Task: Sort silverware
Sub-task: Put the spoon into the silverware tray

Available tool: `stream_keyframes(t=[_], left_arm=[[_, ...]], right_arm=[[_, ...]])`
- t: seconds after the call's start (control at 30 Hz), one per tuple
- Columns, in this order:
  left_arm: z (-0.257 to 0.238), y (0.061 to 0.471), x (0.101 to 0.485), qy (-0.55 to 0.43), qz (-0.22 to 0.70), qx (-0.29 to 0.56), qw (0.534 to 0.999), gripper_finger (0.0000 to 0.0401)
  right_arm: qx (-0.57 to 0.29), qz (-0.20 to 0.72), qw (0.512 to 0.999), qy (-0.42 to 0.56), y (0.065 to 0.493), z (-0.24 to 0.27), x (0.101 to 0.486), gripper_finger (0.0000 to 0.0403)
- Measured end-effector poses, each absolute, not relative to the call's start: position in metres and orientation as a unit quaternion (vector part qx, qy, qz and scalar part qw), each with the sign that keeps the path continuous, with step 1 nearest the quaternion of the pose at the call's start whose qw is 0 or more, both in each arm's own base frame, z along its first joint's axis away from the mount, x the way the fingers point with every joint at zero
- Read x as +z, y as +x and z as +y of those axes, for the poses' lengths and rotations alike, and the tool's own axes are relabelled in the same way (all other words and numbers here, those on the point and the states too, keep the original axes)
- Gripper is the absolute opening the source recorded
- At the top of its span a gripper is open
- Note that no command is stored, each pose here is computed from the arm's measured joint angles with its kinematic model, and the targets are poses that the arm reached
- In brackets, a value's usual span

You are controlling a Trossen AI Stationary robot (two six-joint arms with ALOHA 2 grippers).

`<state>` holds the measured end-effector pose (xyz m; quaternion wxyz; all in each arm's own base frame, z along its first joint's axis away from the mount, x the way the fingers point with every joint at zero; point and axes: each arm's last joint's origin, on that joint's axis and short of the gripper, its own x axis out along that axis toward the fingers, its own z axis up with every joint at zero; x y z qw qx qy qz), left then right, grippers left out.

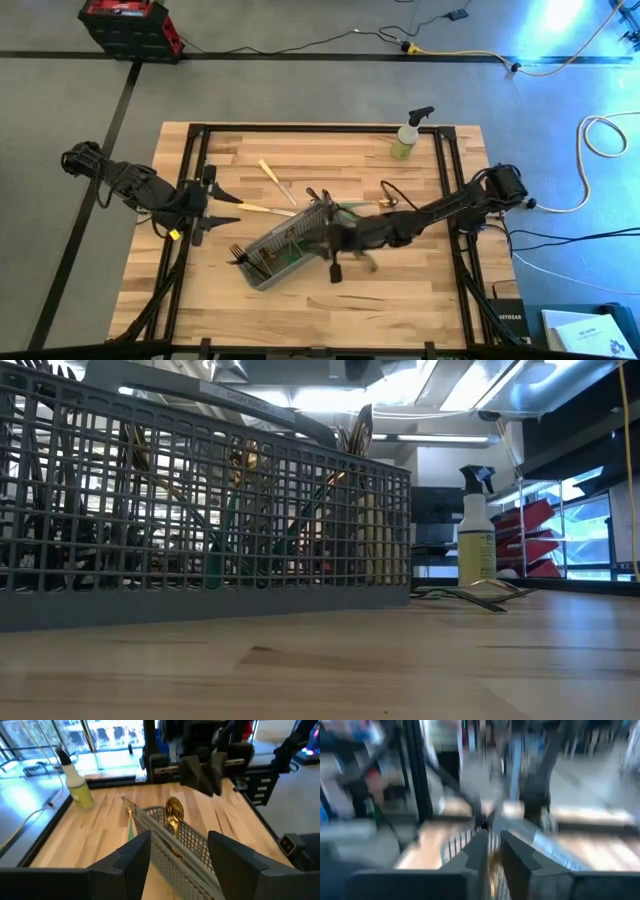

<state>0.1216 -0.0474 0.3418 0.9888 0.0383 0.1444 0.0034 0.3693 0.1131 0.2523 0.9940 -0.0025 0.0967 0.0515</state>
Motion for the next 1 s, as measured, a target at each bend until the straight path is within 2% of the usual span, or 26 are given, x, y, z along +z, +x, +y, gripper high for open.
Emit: stream_keyframes(t=[0.1, 0.2, 0.3, 0.4, 0.5, 0.63, 0.8, 1.0], left_arm=[[-0.049, 0.125, 0.339, 0.036, 0.155, 0.006, 0.987, 0.0182], [-0.051, 0.127, 0.338, 0.033, 0.161, 0.006, 0.986, 0.0182], [-0.052, 0.128, 0.336, 0.036, 0.169, 0.002, 0.985, 0.0182], [-0.054, 0.128, 0.335, 0.038, 0.173, -0.004, 0.984, 0.0182], [-0.055, 0.127, 0.335, 0.04, 0.172, -0.008, 0.984, 0.0182], [-0.055, 0.127, 0.335, 0.042, 0.172, -0.01, 0.984, 0.0182], [-0.055, 0.127, 0.335, 0.042, 0.172, -0.01, 0.984, 0.0182], [-0.055, 0.127, 0.334, 0.043, 0.175, -0.007, 0.984, 0.0182]], right_arm=[[0.015, 0.172, 0.984, -0.047, 0.385, 0.131, 0.254, 0.0101], [-0.034, 0.197, 0.977, -0.069, 0.397, 0.148, 0.27, 0.0158], [-0.091, 0.254, 0.957, -0.104, 0.404, 0.155, 0.257, 0.0208], [-0.084, 0.301, 0.933, -0.179, 0.41, 0.157, 0.239, 0.0239], [-0.084, 0.296, 0.931, -0.196, 0.417, 0.156, 0.249, 0.0237], [-0.114, 0.332, 0.921, -0.171, 0.424, 0.138, 0.245, 0.0211], [-0.101, 0.347, 0.919, -0.154, 0.423, 0.134, 0.25, 0.0186], [-0.102, 0.353, 0.918, -0.152, 0.425, 0.129, 0.248, 0.0182]])
